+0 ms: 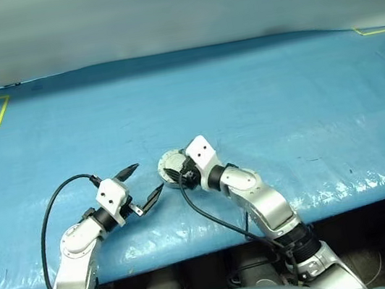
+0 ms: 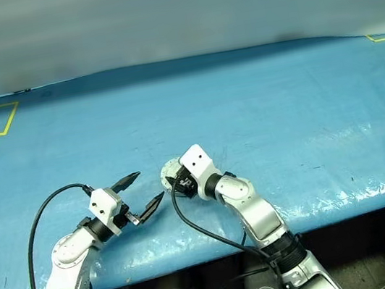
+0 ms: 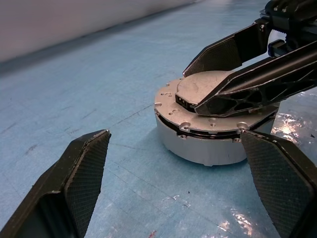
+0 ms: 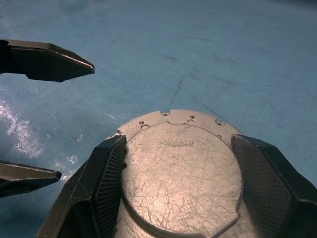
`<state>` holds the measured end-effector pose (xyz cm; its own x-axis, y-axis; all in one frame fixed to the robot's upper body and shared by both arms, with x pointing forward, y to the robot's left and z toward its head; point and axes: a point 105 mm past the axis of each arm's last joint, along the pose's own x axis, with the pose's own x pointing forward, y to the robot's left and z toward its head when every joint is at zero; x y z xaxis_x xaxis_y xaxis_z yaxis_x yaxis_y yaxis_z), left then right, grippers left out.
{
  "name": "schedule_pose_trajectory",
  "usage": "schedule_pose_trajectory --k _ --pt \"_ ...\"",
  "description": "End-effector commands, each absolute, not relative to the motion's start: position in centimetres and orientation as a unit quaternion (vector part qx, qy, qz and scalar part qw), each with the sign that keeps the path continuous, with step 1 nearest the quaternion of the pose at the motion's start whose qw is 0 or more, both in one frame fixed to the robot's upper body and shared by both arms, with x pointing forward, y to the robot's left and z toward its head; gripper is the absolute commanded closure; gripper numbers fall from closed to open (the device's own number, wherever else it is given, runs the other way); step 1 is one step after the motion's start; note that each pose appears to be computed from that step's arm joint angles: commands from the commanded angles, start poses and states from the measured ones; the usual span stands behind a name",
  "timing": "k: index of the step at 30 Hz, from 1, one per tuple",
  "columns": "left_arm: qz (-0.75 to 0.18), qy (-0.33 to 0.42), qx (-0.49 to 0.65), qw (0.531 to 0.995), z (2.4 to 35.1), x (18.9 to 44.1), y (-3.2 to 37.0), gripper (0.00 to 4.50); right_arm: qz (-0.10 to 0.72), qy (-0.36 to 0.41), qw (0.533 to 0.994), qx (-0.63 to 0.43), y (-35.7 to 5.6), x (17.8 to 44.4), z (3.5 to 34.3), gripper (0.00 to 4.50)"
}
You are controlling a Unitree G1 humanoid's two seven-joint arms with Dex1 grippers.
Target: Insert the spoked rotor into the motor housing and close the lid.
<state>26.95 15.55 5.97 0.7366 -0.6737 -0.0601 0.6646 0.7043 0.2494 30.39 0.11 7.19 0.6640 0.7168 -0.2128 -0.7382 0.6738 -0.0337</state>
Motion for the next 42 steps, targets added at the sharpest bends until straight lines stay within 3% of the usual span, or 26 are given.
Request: schedule_pose_trajectory --k 1,42 --pt "-0.362 -0.030 0.142 0.921 6.67 27.19 15.85 0.00 0.402 0.077 0.910 -0.059 0.72 30.31 8.02 1.45" --pt "-0.351 -0.038 0.137 0.925 6.60 27.17 15.60 0.00 0.392 0.073 0.913 -0.090 0.74 30.63 8.16 1.45"
